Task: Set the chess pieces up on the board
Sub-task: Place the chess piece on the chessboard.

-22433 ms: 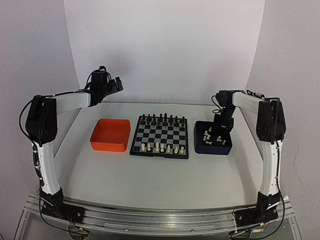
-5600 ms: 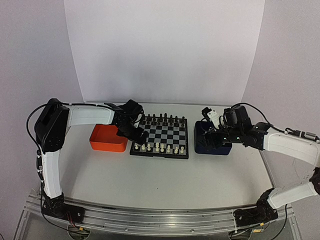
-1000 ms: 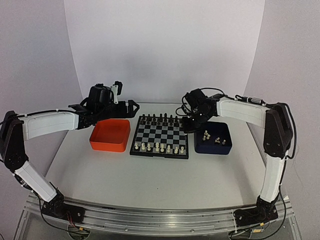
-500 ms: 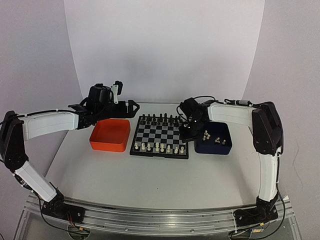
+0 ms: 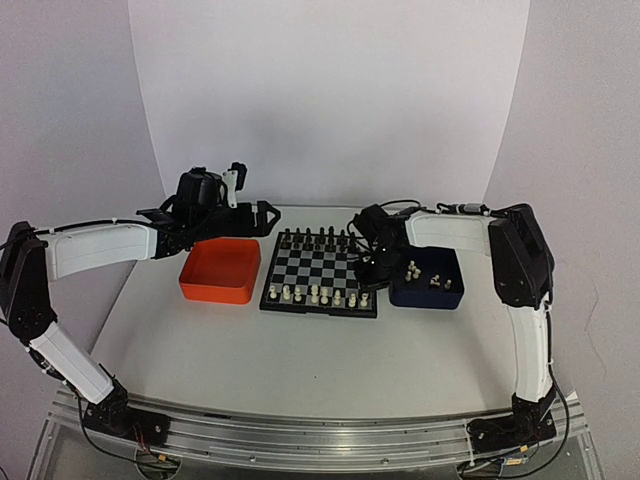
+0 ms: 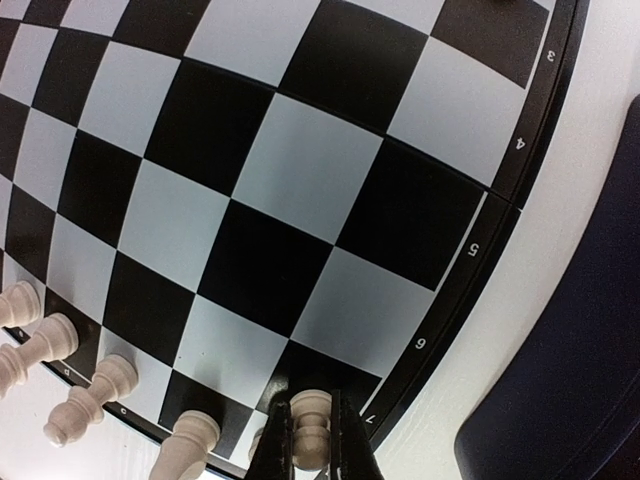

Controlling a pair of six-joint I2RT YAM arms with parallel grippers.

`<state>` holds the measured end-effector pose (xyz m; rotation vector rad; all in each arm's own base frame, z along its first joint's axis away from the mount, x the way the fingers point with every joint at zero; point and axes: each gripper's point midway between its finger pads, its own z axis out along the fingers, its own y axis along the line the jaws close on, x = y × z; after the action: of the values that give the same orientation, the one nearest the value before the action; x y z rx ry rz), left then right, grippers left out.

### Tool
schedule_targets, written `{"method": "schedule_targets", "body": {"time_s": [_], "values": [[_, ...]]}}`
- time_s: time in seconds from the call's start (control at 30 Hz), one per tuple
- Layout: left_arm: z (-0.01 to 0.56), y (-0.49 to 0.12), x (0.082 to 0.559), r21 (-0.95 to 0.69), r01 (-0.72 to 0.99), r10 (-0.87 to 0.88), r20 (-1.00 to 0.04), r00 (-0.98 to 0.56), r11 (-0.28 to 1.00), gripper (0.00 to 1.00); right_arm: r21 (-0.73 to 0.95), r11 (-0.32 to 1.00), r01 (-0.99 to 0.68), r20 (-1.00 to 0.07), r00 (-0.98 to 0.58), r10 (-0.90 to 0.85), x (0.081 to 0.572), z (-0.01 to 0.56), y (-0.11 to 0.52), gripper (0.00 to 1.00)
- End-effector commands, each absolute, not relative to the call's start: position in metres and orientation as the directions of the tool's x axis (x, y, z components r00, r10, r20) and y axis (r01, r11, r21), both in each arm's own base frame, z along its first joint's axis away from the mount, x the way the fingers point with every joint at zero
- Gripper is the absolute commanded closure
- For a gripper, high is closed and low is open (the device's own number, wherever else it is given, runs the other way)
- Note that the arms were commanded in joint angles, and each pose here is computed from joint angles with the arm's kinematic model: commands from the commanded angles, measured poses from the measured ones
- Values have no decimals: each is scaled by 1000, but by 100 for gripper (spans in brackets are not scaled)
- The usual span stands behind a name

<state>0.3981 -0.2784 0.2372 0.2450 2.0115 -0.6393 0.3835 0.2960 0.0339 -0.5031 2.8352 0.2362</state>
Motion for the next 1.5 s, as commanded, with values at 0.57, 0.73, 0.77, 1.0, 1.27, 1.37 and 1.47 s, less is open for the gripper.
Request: {"method": "schedule_targets", "body": {"time_s": [0.57,0.73,0.77,1.0,1.27,1.37,1.47], "values": [[259,-283,399,-347,461,-107,-877,-469,817,0,95,932,-351,-296,-904,-310,392,38,300,84],[259,-283,400,-347,459,-109,-877,-468,818,0,99,932,-349,-309,-901,-304,393,45,300,73],[259,-283,400,-347,458,-110,-877,-468,818,0,100,932,-349,-313,-900,-303,393,47,300,72],[258,-285,401,-358,459,-120,-875,-469,813,0,128,927,-353,-378,-881,-283,400,79,306,65],[263,-287,402,-369,469,-136,-878,-458,803,0,140,931,-338,-543,-812,-214,413,158,303,35],[266,-287,403,-366,472,-137,-882,-452,802,0,97,947,-305,-591,-783,-192,420,178,285,26],[268,-288,404,-361,475,-134,-885,-447,802,0,81,968,-236,-602,-786,-142,429,184,256,23]]}}
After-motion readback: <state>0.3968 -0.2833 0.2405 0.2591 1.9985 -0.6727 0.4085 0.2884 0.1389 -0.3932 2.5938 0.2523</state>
